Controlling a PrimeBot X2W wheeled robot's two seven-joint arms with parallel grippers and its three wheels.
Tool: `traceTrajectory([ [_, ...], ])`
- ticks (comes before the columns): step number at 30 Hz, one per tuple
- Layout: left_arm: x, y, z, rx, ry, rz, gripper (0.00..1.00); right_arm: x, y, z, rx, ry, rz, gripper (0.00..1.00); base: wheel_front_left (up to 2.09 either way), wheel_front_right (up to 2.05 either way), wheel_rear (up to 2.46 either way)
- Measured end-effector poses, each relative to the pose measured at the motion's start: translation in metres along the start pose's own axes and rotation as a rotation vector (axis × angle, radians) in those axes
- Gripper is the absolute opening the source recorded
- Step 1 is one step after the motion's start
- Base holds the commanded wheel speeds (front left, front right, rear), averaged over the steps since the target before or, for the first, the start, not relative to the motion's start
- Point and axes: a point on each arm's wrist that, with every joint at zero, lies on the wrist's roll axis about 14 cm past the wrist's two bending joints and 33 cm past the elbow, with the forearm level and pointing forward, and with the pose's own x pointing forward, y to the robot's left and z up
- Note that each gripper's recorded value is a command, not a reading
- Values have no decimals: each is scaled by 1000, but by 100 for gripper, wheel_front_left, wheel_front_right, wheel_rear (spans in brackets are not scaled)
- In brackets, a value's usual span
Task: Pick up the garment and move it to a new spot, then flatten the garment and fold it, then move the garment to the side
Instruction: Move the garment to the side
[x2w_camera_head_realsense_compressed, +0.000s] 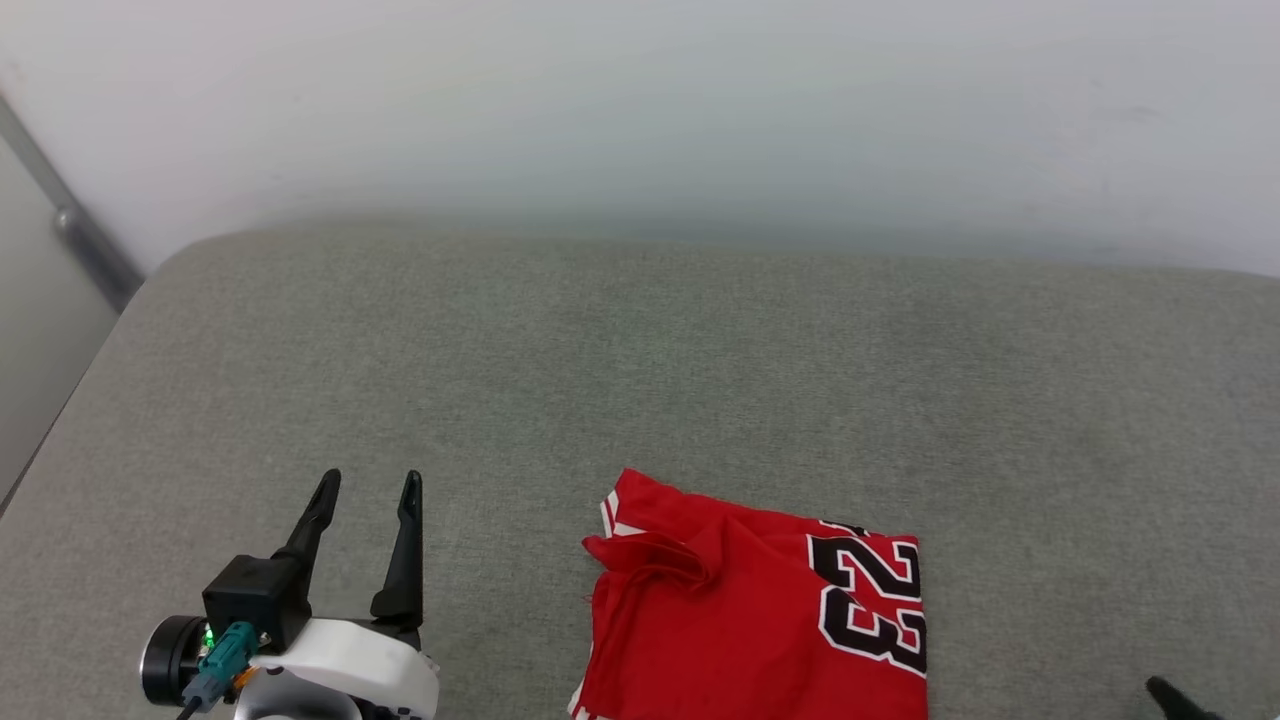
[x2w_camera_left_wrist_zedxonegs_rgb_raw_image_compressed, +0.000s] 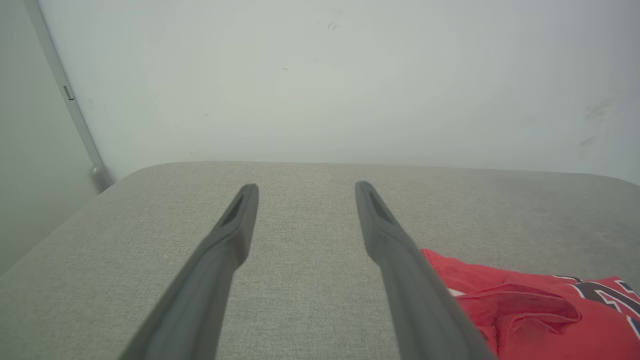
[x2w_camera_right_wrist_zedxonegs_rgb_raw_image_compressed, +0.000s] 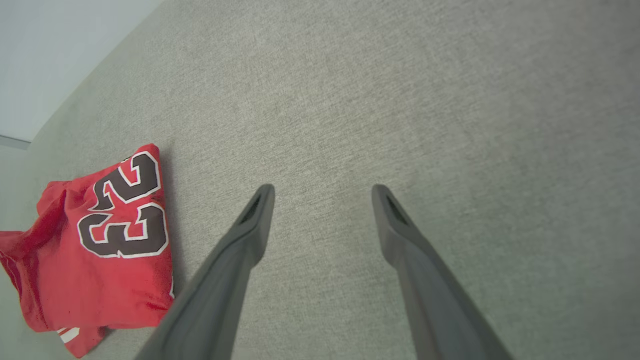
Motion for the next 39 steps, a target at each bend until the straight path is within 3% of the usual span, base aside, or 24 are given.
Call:
traceTrajectory([
  [5,0,7,-1,-11,-1,27,100,19,42,-53,163,321,153,100,0,0,0],
  [10,0,16,-2,-16,0,58,100,32,90,-75,252,494,317,100,0,0,0],
  [14,1,20,-5,-15,5,70,100,42,125,-93,322,596,418,100,0,0,0],
  [20,1,28,-7,-4,8,88,100,54,163,-103,347,630,497,100,0,0,0],
  [21,1,28,-7,-5,9,89,100,56,167,-102,344,623,506,50,0,0,0],
  [22,1,28,-8,-6,10,90,100,57,171,-101,334,614,511,19,0,0,0],
  [23,1,29,-8,-3,9,91,100,58,174,-101,322,609,515,0,0,0,0],
  [27,1,29,-6,2,1,89,100,57,180,-99,241,584,521,0,0,0,0],
  [31,0,26,-2,8,-12,78,100,53,174,-86,49,515,503,0,0,0,0],
  [39,10,-8,2,-2,-33,-28,100,44,107,-56,-348,395,295,0,0,0,0],
])
